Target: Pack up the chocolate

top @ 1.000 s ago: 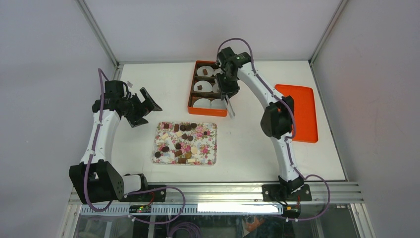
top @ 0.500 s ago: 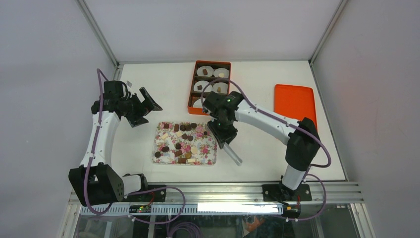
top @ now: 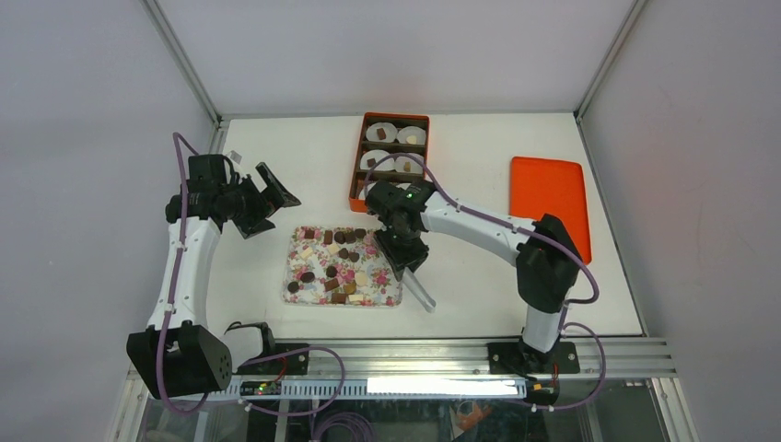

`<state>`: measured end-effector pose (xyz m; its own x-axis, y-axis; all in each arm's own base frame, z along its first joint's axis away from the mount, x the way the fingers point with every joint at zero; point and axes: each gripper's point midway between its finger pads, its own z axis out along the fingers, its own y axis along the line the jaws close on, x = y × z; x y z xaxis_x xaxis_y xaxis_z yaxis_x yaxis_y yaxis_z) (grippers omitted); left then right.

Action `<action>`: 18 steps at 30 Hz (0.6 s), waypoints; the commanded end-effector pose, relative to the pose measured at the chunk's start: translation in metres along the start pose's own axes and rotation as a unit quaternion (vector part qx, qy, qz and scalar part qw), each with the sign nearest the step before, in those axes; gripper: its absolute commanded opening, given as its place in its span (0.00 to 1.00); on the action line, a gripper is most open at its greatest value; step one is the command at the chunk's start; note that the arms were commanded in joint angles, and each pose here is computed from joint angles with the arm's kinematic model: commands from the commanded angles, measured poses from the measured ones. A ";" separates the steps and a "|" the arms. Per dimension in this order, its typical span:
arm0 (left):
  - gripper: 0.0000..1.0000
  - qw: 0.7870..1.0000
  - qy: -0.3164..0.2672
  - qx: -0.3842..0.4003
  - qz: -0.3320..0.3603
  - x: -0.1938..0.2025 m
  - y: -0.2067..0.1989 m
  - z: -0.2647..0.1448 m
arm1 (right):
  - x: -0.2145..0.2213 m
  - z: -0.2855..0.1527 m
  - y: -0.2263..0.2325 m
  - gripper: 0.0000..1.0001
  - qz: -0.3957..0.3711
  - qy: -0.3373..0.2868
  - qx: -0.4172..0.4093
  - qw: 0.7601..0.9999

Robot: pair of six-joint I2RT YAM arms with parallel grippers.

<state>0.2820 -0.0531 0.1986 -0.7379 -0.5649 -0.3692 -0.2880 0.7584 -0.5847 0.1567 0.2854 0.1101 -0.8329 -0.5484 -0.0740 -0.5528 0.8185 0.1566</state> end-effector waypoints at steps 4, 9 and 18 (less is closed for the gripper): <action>0.99 1.000 -0.024 0.006 0.001 -0.010 -0.004 -0.007 | -0.041 0.009 0.019 0.38 0.003 -0.040 -0.022 0.999; 0.99 1.000 -0.021 0.004 0.002 -0.008 -0.002 -0.007 | -0.047 0.021 0.021 0.39 0.004 -0.031 -0.019 0.999; 0.99 1.000 -0.021 0.005 0.003 -0.010 -0.003 -0.006 | -0.057 0.034 0.024 0.40 0.004 -0.022 -0.017 1.000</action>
<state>0.2815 -0.0524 0.1976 -0.7379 -0.5655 -0.3684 -0.2919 0.7596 -0.5812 0.1821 0.3227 0.0737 -0.8411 -0.5375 -0.0600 -0.5398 0.8275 0.1542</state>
